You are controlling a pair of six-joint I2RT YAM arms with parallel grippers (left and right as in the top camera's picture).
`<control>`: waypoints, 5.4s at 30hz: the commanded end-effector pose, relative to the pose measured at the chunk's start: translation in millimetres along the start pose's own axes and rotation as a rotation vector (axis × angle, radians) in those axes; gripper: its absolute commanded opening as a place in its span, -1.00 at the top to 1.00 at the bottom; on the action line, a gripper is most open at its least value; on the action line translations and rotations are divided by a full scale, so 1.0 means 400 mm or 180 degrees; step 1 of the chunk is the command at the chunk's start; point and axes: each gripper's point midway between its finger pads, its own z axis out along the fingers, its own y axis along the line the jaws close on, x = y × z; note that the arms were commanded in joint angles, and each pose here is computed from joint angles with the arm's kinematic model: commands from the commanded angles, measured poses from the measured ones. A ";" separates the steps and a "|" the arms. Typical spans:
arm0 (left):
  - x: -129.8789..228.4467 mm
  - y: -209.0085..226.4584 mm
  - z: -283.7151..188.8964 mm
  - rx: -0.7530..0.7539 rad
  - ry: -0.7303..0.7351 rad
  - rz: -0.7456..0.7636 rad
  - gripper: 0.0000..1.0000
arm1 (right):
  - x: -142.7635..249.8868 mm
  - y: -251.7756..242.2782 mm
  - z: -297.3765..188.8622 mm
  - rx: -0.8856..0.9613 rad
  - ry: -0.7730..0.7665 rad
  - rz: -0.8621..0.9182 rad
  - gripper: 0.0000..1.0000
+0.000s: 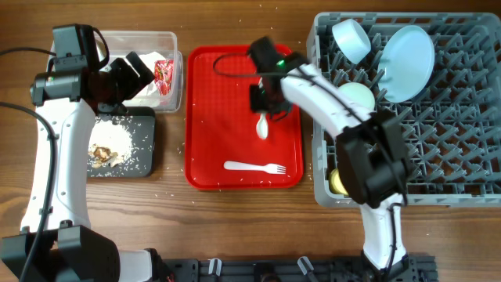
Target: Sort waste into correct bins and load items into the dishwasher rack
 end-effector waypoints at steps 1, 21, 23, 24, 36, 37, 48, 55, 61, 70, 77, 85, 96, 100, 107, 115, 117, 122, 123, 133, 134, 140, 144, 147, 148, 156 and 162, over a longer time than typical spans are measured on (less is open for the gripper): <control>-0.003 -0.004 -0.012 0.0041 -0.0030 0.0004 -1.00 | -0.104 -0.043 -0.249 -0.0117 -0.0618 -0.0766 0.91; -0.003 -0.004 -0.012 0.0041 -0.0030 0.0004 -1.00 | -0.045 -0.341 -0.321 0.0478 -0.0475 -0.0505 0.35; -0.003 -0.004 -0.012 0.0041 -0.0030 0.0004 -1.00 | -0.046 -0.341 -0.321 0.0477 -0.0485 -0.0501 0.16; -0.003 -0.004 -0.012 0.0041 -0.0030 0.0004 -1.00 | -0.046 -0.340 -0.321 0.0471 -0.0484 -0.0496 0.14; -0.003 -0.004 -0.012 0.0041 -0.0030 0.0004 -1.00 | -0.029 -0.131 -0.360 -0.0313 -0.0544 -0.1263 0.12; -0.003 -0.004 -0.012 0.0041 -0.0030 0.0004 -1.00 | -0.015 -0.097 -0.351 -0.0304 -0.0517 -0.1483 0.11; -0.003 -0.004 -0.012 0.0041 -0.0030 0.0004 -1.00 | 0.205 0.077 -0.224 -0.0082 0.0124 -0.2499 0.01; -0.003 -0.004 -0.012 0.0041 -0.0030 0.0004 -1.00 | 0.339 0.031 -0.084 -0.0278 0.0574 -0.3005 0.02; -0.003 -0.004 -0.012 0.0041 -0.0030 0.0004 -1.00 | 0.348 0.005 -0.016 -0.0241 0.0461 -0.3440 -0.04; -0.003 -0.004 -0.012 0.0041 -0.0030 0.0004 -1.00 | 0.380 -0.044 0.032 -0.0125 0.0538 -0.3556 -0.01; -0.003 -0.004 -0.012 0.0041 -0.0030 0.0004 -1.00 | 0.416 -0.018 0.044 -0.0457 0.0554 -0.3521 0.05; -0.003 -0.004 -0.012 0.0041 -0.0030 0.0004 -1.00 | 0.420 -0.020 0.048 -0.0463 0.0563 -0.3505 0.91; -0.003 -0.004 -0.012 0.0041 -0.0030 0.0004 -1.00 | 0.401 -0.028 0.044 -0.0307 0.0532 -0.3302 0.91; -0.003 -0.004 -0.012 0.0041 -0.0030 0.0004 -1.00 | 0.285 0.019 -0.038 -0.0157 0.0114 -0.2899 0.91; -0.003 -0.004 -0.012 0.0041 -0.0030 0.0004 -1.00 | 0.048 -0.037 -0.353 0.0143 -0.0833 -0.1621 0.91; -0.003 -0.004 -0.012 0.0041 -0.0030 0.0004 -1.00 | 0.124 -0.358 -0.399 0.0609 -0.0329 0.0453 0.91; -0.003 -0.004 -0.012 0.0042 -0.0031 0.0004 -1.00 | 0.152 -0.377 -0.370 0.0604 -0.0185 0.0512 0.91; -0.003 -0.004 -0.012 0.0041 -0.0030 0.0004 -1.00 | 0.201 -0.370 -0.296 0.0469 0.0032 0.0521 0.91; -0.003 -0.004 -0.012 0.0041 -0.0030 0.0004 -1.00 | 0.209 -0.361 -0.284 0.0398 0.0069 0.0522 0.91; -0.003 -0.004 -0.012 0.0041 -0.0030 0.0004 -1.00 | 0.194 -0.309 -0.303 0.0030 0.0003 0.0330 -0.12; -0.003 -0.004 -0.012 0.0041 -0.0030 0.0004 -1.00 | 0.180 -0.299 -0.327 -0.0016 -0.0092 0.0264 -0.12; -0.003 -0.004 -0.012 0.0041 -0.0030 0.0004 -1.00 | 0.089 -0.237 -0.649 -0.0202 -0.1218 -0.0017 -0.32; -0.003 -0.004 -0.012 0.0041 -0.0030 0.0004 -1.00 | 0.075 -0.199 -0.855 -0.0361 -0.2072 -0.0162 -1.00; -0.003 -0.004 -0.012 0.0041 -0.0030 0.0004 -1.00 | 0.109 -0.197 -0.924 -0.0376 -0.2329 -0.0209 -0.99; -0.003 -0.004 -0.012 0.0041 -0.0030 0.0004 -1.00 | 0.118 -0.211 -0.940 -0.0268 -0.2406 -0.0214 -0.99; -0.003 -0.004 -0.012 0.0041 -0.0030 0.0004 -1.00 | 0.212 -0.338 -1.011 0.0493 -0.2654 0.0258 -0.99; -0.003 -0.004 -0.012 0.0041 -0.0030 0.0004 -1.00 | 0.196 -0.357 -1.016 0.0518 -0.3090 0.0266 -0.99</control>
